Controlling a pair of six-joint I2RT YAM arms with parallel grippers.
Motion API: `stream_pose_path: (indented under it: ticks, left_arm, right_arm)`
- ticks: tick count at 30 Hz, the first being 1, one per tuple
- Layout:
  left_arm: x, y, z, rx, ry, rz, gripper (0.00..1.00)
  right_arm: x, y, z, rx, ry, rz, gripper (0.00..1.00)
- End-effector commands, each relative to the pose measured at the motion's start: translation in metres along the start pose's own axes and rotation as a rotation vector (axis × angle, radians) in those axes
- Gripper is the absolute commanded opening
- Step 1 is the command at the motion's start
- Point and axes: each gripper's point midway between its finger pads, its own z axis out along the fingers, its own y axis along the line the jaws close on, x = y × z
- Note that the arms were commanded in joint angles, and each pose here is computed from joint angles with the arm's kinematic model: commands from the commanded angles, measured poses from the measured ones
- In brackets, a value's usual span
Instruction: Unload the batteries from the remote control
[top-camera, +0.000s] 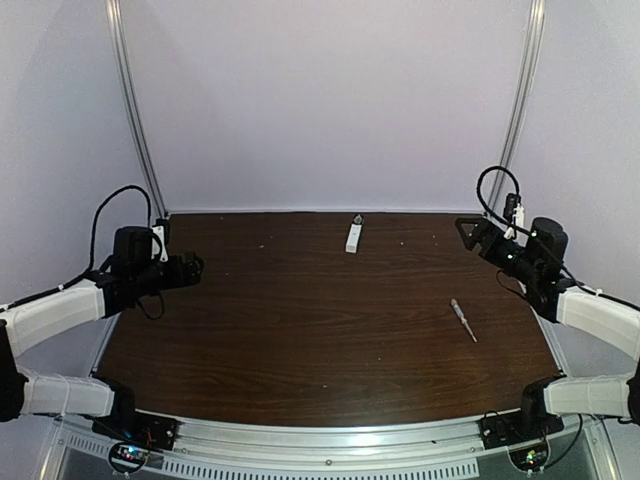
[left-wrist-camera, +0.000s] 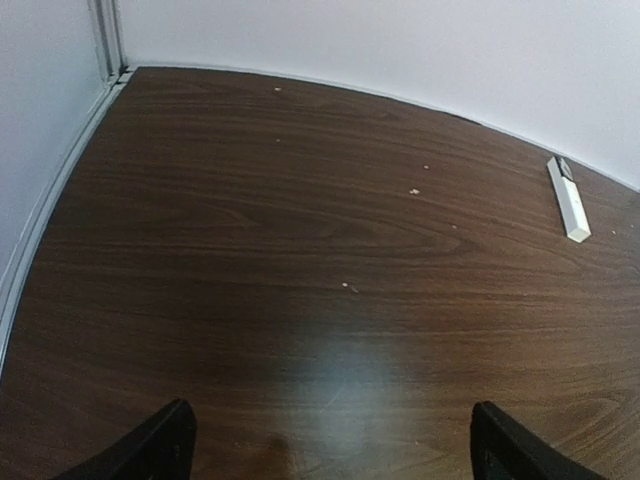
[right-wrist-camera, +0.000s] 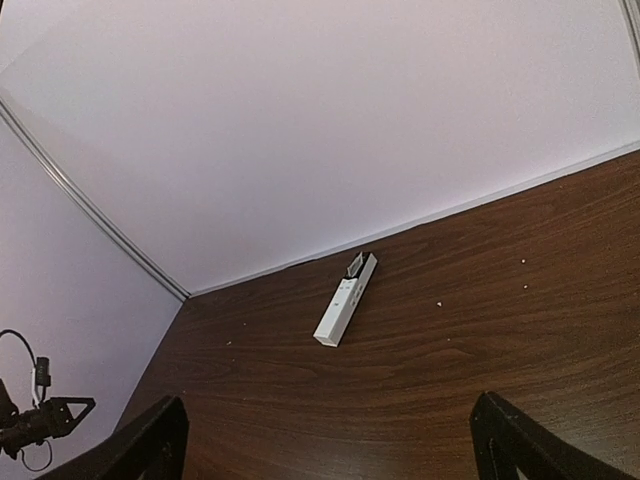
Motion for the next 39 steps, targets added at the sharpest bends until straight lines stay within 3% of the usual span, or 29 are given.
stream_pose_path:
  ticks: [1,7,24,32,39]
  left_arm:
    - [-0.012,-0.032,-0.006,0.070,-0.060,0.078,0.97]
    - [-0.015,-0.074,-0.005,0.135,-0.058,0.145,0.97]
    - [-0.007,-0.122,0.006,0.259,-0.083,0.217,0.96]
    - [0.005,-0.117,0.002,0.270,-0.112,0.113,0.95]
    - [0.039,-0.104,0.002,0.208,-0.067,0.093,0.94]
  right_arm:
    - [0.003,-0.003,0.010,0.069,0.036,-0.003,1.00]
    - [0.012,-0.005,0.016,0.124,0.068,-0.040,1.00]
    - [0.060,0.008,0.060,0.369,0.253,-0.152,1.00]
    - [0.095,0.035,0.123,0.410,0.330,-0.181,1.00]
    - [0.159,0.043,0.191,0.448,0.493,-0.227,1.00]
